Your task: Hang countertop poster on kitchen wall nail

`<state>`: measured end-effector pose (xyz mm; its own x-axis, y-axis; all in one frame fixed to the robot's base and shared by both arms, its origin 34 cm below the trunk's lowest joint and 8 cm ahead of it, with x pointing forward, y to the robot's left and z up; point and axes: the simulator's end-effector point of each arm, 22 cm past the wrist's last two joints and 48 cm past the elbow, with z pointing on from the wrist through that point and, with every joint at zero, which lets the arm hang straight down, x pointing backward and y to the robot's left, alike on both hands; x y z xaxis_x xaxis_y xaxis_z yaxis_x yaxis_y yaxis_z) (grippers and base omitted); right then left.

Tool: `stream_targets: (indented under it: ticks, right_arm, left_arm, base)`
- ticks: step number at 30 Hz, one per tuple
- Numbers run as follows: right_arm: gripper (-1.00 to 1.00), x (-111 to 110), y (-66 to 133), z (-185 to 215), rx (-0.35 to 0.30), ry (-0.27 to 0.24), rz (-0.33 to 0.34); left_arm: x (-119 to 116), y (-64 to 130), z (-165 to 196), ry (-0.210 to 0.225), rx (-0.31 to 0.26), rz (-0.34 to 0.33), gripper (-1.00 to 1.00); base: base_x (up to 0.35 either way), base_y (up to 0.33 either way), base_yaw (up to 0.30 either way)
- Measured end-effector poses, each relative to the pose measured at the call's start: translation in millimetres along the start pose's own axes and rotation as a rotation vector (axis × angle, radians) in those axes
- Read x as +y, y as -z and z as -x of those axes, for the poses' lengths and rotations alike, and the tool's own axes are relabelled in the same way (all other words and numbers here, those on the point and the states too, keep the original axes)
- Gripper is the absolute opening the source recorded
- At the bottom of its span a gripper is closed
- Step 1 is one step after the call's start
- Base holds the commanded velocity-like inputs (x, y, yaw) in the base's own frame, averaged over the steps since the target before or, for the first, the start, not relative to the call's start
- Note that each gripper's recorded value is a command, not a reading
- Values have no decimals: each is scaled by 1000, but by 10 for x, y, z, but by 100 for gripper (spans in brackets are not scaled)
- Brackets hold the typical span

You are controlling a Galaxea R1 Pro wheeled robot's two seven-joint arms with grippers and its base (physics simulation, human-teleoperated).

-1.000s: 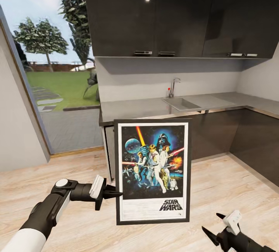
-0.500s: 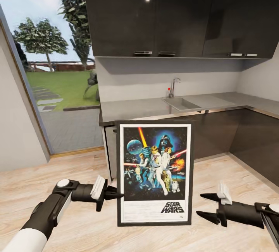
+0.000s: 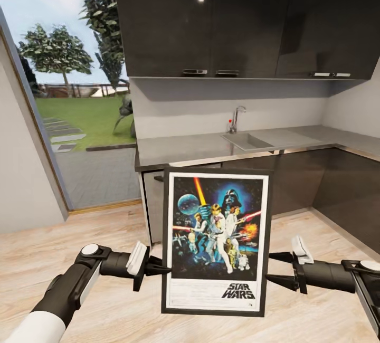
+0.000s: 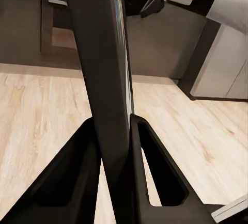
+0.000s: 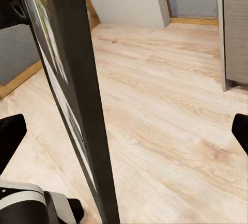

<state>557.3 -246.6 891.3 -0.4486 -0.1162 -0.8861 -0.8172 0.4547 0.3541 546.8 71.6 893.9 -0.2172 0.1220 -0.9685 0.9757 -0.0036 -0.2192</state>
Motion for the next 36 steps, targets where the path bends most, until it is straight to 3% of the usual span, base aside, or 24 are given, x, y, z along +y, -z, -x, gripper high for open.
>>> stream_targets:
  ticks: [22,27,36]
  right_arm:
    - [100,15,-40,-43,-5,-12,20]
    - [100,7,-53,-82,-5,19,23]
    - [100,-45,-63,-237,-3,-13,27]
  left_arm:
    - [-4,-4,0,1,0,-2,-100]
    - [-6,-4,1,1,0,-3,-100]
    - [-5,-1,4,-1,-1,-2,-100]
  base:
    - [0,0,0]
    - [0,0,0]
    - [0,0,0]
